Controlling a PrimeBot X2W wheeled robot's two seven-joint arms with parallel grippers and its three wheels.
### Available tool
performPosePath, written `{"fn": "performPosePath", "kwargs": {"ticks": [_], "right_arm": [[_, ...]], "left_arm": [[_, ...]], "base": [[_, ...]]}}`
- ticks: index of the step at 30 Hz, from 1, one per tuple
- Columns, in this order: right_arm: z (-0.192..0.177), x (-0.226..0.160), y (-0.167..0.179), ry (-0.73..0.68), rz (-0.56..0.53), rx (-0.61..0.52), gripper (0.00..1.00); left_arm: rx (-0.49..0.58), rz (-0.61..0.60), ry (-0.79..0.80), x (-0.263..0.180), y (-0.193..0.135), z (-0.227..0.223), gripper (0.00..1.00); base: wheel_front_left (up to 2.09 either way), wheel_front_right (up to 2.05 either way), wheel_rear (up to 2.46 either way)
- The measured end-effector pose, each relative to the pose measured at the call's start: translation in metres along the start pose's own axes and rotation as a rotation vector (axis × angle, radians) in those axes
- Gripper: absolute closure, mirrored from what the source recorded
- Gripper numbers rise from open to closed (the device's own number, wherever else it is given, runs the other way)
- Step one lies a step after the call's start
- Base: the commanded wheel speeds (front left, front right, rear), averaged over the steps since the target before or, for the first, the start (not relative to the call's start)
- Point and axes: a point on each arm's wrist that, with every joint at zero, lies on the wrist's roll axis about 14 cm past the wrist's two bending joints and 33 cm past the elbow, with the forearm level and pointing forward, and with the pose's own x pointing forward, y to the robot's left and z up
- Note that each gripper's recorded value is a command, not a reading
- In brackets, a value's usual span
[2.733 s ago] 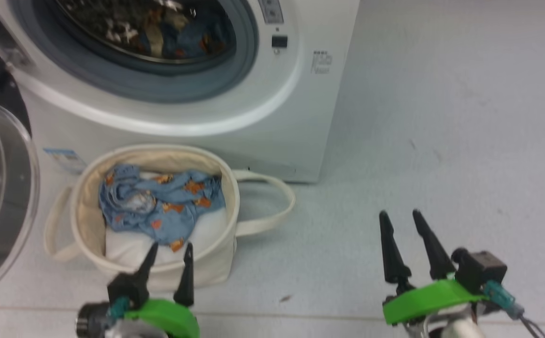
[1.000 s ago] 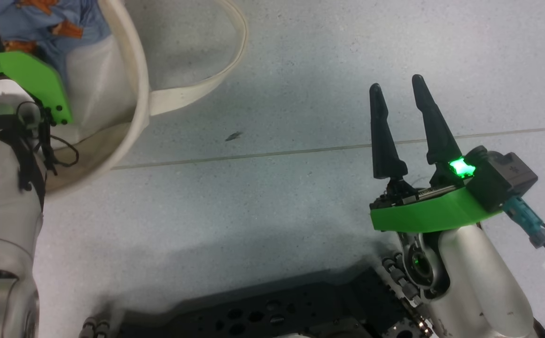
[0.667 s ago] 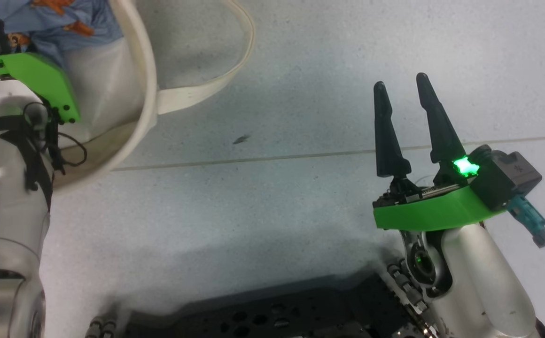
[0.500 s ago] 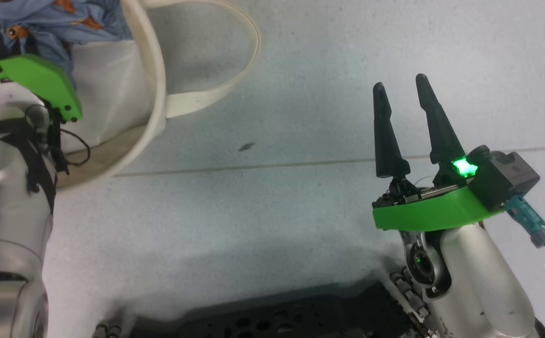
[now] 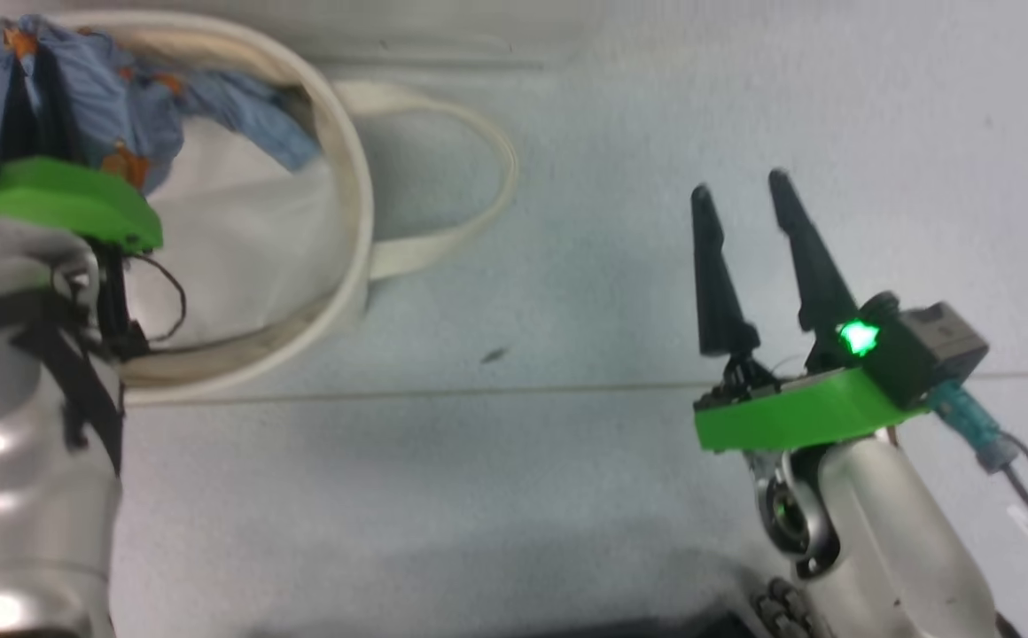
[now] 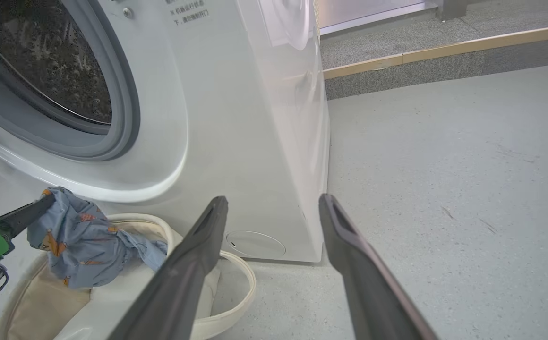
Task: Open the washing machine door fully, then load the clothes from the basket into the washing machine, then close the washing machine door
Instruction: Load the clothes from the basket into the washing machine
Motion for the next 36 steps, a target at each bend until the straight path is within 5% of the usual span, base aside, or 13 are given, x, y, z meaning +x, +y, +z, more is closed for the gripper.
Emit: {"fn": "performPosePath", "kwargs": {"ticks": [22,36], "right_arm": [[0.071,-0.055,0.05,-0.13,0.055,0.027,0.0],[0.098,-0.095,0.07,-0.205,0.071,0.036,0.0]], "left_arm": [[-0.198,-0.125,-0.705,-0.168,0.017,0.228,1.0],[-0.259,-0.154,-0.781,-0.258,0.026,0.241,1.0]], "base": [[0.0,0.0,0.0],[0.0,0.0,0.0]]}}
